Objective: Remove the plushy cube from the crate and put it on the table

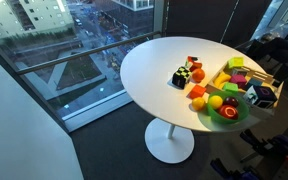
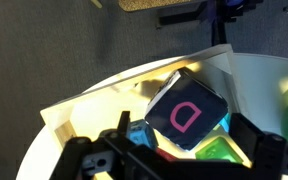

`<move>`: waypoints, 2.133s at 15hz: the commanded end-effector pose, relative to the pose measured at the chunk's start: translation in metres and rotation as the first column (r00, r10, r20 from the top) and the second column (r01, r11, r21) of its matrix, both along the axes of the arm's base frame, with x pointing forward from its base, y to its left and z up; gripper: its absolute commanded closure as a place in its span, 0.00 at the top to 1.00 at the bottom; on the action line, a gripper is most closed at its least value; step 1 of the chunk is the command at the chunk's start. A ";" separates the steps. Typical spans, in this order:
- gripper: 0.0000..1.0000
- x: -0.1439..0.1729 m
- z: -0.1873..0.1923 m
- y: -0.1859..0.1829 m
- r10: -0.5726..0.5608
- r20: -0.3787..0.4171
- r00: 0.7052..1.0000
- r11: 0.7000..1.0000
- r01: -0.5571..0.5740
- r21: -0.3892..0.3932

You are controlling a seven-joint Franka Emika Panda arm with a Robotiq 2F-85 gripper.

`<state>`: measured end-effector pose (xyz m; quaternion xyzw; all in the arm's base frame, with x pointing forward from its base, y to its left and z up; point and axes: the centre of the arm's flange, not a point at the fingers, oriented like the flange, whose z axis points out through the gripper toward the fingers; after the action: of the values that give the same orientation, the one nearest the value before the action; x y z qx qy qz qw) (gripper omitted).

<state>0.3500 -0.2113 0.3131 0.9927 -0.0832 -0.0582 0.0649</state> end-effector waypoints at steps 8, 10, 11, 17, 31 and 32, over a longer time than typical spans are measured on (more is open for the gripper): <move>1.00 0.001 -0.010 -0.002 -0.017 0.012 1.000 1.000 0.017 0.004; 1.00 -0.001 -0.015 -0.001 -0.025 0.029 0.999 1.000 0.025 0.004; 1.00 -0.001 -0.017 0.000 -0.025 0.035 0.999 1.000 0.025 0.006; 1.00 -0.002 -0.035 0.002 -0.031 0.102 0.994 0.999 0.030 0.013; 1.00 0.011 -0.081 -0.006 -0.098 0.126 0.987 0.995 0.095 0.027; 1.00 0.010 -0.083 -0.006 -0.098 0.123 0.988 0.995 0.096 0.025</move>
<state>0.3543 -0.2112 0.2398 0.9912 -0.1240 -0.0022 0.0469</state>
